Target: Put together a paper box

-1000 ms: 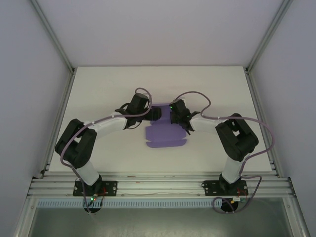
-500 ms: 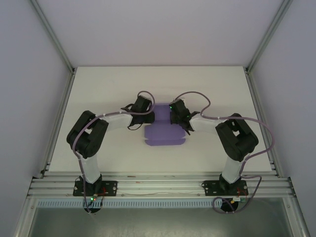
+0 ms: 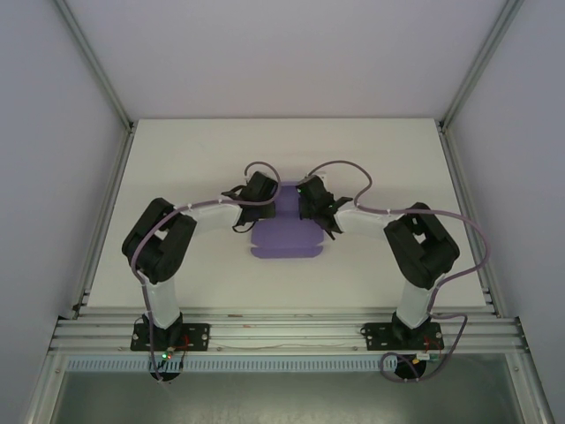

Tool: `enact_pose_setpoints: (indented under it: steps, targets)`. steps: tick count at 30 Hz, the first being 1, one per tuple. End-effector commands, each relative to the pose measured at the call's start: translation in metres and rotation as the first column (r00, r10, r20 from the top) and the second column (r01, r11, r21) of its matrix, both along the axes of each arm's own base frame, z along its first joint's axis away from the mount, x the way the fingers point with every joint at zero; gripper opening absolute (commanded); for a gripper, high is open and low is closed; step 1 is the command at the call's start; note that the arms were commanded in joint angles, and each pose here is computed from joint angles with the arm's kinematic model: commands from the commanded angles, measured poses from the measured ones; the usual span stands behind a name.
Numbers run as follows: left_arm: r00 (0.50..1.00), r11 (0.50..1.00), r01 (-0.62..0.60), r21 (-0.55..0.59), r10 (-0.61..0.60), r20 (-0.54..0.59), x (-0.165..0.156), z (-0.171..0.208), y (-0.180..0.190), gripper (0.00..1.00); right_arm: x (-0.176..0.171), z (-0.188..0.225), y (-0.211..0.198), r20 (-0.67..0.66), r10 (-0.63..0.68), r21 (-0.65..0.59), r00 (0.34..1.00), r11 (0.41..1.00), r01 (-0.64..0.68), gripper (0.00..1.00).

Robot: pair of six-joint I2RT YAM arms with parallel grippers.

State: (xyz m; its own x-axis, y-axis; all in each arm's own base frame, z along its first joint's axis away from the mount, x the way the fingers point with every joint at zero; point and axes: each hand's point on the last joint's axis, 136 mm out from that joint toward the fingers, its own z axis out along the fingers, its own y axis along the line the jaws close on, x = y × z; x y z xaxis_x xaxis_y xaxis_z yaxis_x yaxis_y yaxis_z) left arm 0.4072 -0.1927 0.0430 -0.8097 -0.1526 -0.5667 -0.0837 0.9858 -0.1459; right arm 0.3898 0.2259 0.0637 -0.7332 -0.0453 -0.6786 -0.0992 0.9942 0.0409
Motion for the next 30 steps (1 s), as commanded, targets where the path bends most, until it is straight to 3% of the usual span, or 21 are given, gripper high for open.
enact_pose_setpoints:
  steps: [1,4,9,12,15,22,30]
  targets:
    - [0.953,0.918,-0.289,0.273,0.303,-0.011,-0.012,-0.005,0.088,0.00,-0.001,-0.010,-0.059,0.008,-0.190,-0.176,0.982,0.966,0.188,0.00]
    - [0.956,0.939,-0.274,0.209,0.289,-0.044,-0.007,-0.011,0.073,0.00,0.001,-0.011,-0.058,0.011,-0.198,-0.168,0.980,0.966,0.197,0.00]
    - [0.977,0.980,-0.169,0.107,0.181,-0.113,-0.002,-0.027,0.044,0.17,0.001,-0.014,-0.051,0.004,-0.170,-0.144,0.985,0.975,0.169,0.00]
    - [0.991,0.995,-0.090,0.038,0.093,-0.091,0.000,-0.023,0.029,0.20,0.000,-0.014,-0.049,0.002,-0.147,-0.141,0.989,0.979,0.146,0.00]
    - [0.999,0.999,-0.029,-0.041,0.028,-0.022,0.003,0.001,0.017,0.36,0.000,-0.015,-0.047,-0.001,-0.131,-0.139,0.991,0.982,0.130,0.00]
    - [0.999,1.000,0.005,0.005,-0.005,0.046,0.013,0.026,0.019,0.46,0.000,-0.017,-0.042,-0.010,-0.103,-0.141,0.995,0.985,0.101,0.00]
    - [0.992,0.988,0.112,-0.105,-0.105,0.065,0.019,0.029,-0.010,0.58,0.000,-0.021,-0.039,-0.023,-0.091,-0.150,0.996,0.985,0.087,0.00]
